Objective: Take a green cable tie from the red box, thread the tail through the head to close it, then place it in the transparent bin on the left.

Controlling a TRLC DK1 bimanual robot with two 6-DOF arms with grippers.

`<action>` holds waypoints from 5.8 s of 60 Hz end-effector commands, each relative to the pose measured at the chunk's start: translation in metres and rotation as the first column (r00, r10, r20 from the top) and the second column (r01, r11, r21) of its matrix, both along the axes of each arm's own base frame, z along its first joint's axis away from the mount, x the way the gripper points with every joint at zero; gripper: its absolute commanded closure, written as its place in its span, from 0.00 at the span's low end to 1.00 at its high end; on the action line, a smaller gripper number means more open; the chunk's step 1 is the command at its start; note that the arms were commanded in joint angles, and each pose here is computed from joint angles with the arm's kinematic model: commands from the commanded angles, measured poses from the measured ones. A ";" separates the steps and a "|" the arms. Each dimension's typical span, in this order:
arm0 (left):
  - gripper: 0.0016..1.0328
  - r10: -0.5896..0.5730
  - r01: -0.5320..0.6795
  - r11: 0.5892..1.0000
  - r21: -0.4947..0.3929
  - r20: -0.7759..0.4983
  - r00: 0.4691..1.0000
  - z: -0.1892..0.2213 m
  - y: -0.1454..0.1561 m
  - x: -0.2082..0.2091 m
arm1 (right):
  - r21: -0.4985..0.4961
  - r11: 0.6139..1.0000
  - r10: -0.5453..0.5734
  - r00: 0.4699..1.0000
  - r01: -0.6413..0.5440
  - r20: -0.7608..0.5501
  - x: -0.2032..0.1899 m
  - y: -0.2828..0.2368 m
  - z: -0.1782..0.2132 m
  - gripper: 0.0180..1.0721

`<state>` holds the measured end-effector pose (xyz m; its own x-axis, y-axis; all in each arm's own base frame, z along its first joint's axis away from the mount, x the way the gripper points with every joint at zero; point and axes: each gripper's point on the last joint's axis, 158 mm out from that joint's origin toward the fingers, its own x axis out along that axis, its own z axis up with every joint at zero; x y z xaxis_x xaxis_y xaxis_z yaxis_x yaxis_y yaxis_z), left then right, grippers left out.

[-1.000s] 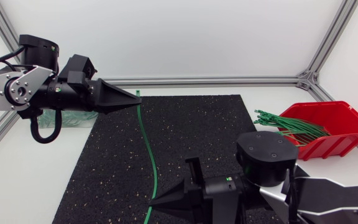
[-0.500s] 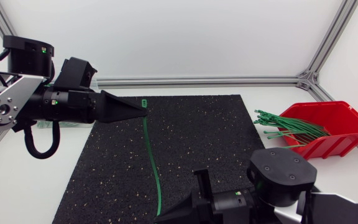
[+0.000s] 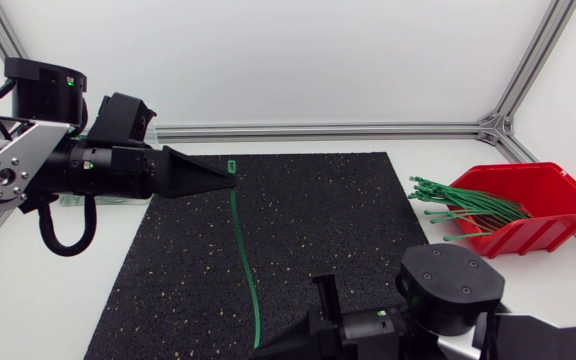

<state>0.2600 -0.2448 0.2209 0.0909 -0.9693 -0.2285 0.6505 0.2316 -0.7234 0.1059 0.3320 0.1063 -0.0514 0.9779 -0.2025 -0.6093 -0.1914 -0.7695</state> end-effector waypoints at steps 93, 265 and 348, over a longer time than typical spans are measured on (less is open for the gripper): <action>0.96 -0.010 0.018 0.999 -0.040 0.195 0.981 0.059 -0.030 -0.104 | -0.198 0.974 -0.186 0.112 -0.109 -0.976 -0.050 0.000 0.181 0.95; 0.95 0.054 -0.023 0.995 -0.096 0.335 0.941 0.080 -0.030 -0.115 | -0.350 0.930 -0.334 -0.660 -0.114 -0.673 0.012 -0.007 0.192 0.95; 0.95 0.089 -0.057 0.994 -0.092 0.400 0.912 0.081 -0.032 -0.121 | -0.338 0.940 -0.253 -0.773 -0.052 -0.583 0.063 0.006 0.200 0.95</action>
